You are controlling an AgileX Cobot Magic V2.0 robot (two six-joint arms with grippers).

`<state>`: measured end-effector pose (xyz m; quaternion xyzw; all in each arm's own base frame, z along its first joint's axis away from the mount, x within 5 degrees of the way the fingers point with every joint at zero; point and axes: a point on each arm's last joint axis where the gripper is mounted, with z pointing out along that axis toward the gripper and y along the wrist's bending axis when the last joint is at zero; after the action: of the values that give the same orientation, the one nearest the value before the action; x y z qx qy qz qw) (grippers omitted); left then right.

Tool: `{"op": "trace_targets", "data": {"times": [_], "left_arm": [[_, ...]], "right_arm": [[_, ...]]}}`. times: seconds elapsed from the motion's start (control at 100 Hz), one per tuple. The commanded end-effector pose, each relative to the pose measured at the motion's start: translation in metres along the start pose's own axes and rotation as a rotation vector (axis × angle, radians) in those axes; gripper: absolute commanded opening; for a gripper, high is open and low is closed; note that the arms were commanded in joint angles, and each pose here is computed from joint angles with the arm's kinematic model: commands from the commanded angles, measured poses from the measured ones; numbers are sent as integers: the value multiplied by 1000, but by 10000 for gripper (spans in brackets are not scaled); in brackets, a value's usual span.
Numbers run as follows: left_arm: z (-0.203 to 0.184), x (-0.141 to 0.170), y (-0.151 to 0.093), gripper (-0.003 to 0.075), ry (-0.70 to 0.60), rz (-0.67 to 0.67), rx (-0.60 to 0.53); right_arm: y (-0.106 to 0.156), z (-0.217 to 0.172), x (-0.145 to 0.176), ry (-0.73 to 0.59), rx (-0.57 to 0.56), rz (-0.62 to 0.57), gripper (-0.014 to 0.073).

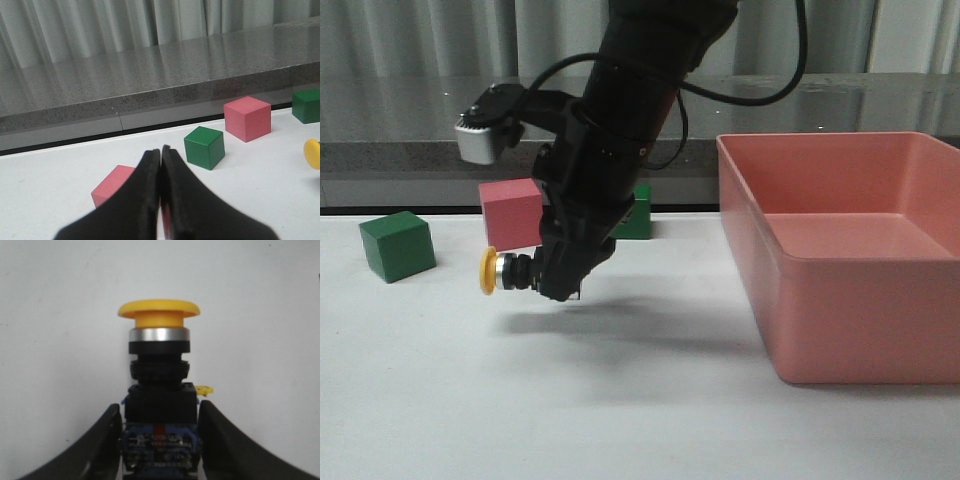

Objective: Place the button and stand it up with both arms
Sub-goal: 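Lift the button out of the bin and lower it onto the table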

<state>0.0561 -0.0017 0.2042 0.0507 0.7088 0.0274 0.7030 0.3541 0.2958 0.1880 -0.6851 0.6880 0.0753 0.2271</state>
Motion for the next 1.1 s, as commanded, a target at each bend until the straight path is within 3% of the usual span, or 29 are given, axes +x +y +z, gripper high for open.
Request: {"op": "trace_targets", "data": {"times": [0.0, 0.66, 0.75, 0.95, 1.09], "left_arm": [[-1, 1, -1, -19, -85, -22, 4], [-1, 1, -1, -19, -85, -22, 4], [-1, 1, -1, -19, -85, -22, 4], [-1, 1, -1, -19, -85, -22, 4], [-1, 1, -1, -19, -85, -22, 4]], "right_arm": [[-9, -25, -16, -78, 76, -11, 143], [-7, 3, -6, -38, 28, 2, 153], [-7, 1, -7, -38, 27, 1, 232], [-6, 1, -7, -37, 24, 4, 549], [-6, -1, -7, -40, 27, 13, 616]]}}
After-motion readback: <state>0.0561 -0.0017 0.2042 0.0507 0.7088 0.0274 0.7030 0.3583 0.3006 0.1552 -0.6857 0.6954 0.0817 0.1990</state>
